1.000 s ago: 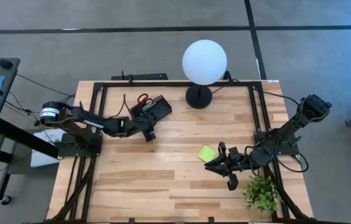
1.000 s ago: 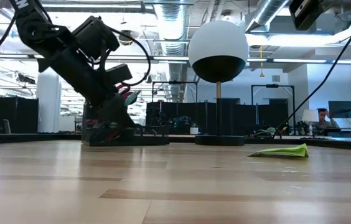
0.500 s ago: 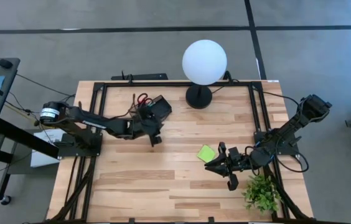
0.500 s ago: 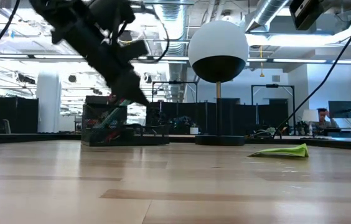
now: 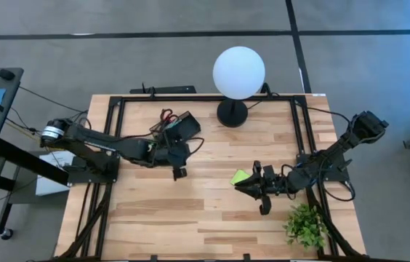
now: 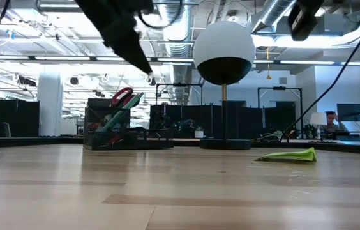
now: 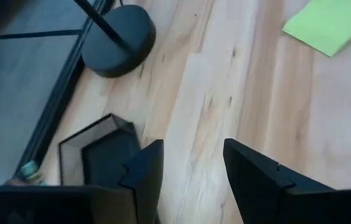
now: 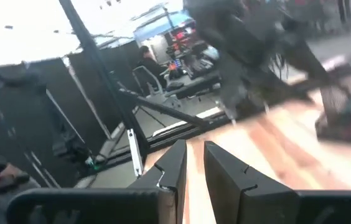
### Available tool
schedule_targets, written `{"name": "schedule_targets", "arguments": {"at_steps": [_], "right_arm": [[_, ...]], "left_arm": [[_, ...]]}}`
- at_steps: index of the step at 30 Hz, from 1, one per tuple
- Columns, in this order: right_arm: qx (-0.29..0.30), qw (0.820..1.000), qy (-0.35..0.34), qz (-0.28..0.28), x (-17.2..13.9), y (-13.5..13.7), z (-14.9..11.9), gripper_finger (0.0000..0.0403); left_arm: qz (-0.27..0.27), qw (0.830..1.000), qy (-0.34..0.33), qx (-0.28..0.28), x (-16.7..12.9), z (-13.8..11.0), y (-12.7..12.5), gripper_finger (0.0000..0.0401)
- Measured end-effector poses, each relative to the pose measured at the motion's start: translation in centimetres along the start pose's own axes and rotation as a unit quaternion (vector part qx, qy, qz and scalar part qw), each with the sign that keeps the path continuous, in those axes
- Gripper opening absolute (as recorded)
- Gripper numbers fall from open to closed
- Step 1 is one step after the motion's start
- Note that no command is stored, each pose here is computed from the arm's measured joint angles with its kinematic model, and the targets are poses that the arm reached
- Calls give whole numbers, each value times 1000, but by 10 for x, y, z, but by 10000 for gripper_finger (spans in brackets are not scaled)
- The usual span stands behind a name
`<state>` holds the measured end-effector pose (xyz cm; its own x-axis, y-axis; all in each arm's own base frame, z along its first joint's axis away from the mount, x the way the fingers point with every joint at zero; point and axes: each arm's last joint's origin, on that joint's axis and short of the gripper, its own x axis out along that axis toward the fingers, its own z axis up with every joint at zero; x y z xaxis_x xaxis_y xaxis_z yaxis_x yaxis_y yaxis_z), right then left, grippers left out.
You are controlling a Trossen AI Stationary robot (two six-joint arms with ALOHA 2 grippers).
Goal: Pick and place office supplies into organizer
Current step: Put the green sticky note into the black desk organizer
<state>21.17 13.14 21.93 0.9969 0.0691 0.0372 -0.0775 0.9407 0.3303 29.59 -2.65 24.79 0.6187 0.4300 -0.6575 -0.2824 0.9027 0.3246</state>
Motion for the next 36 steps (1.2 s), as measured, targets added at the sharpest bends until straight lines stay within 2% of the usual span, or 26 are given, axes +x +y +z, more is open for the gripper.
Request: {"name": "schedule_targets", "arguments": {"at_steps": [3, 7, 12, 14, 18, 22, 27, 36], "right_arm": [[53, 998, 23, -15, 2, -6, -4, 49], [64, 993, 102, -1, 0, -7, -18, 47], [-23, 976, 217, -8, -14, -7, -42, 34], [-36, 966, 253, -27, -18, -10, -50, 27], [23, 945, 308, -108, -25, -24, -60, 17], [58, 911, 353, -204, -32, -44, -66, 13], [142, 878, 346, -298, -31, -66, -65, 22], [213, 841, 423, -260, -21, -85, -58, 55]], "left_arm": [[8, 1000, -15, 6, -21, 0, 2, 165], [39, 999, -17, -9, -55, -8, 13, 165], [74, 995, -32, -53, -95, -23, 30, 164], [76, 994, -40, -73, -108, -29, 35, 164], [74, 991, -50, -98, -126, -38, 41, 164], [78, 990, -51, -109, -134, -45, 43, 164], [76, 989, -52, -112, -135, -46, 40, 164], [67, 991, -55, -104, -138, -47, 37, 164]]}}
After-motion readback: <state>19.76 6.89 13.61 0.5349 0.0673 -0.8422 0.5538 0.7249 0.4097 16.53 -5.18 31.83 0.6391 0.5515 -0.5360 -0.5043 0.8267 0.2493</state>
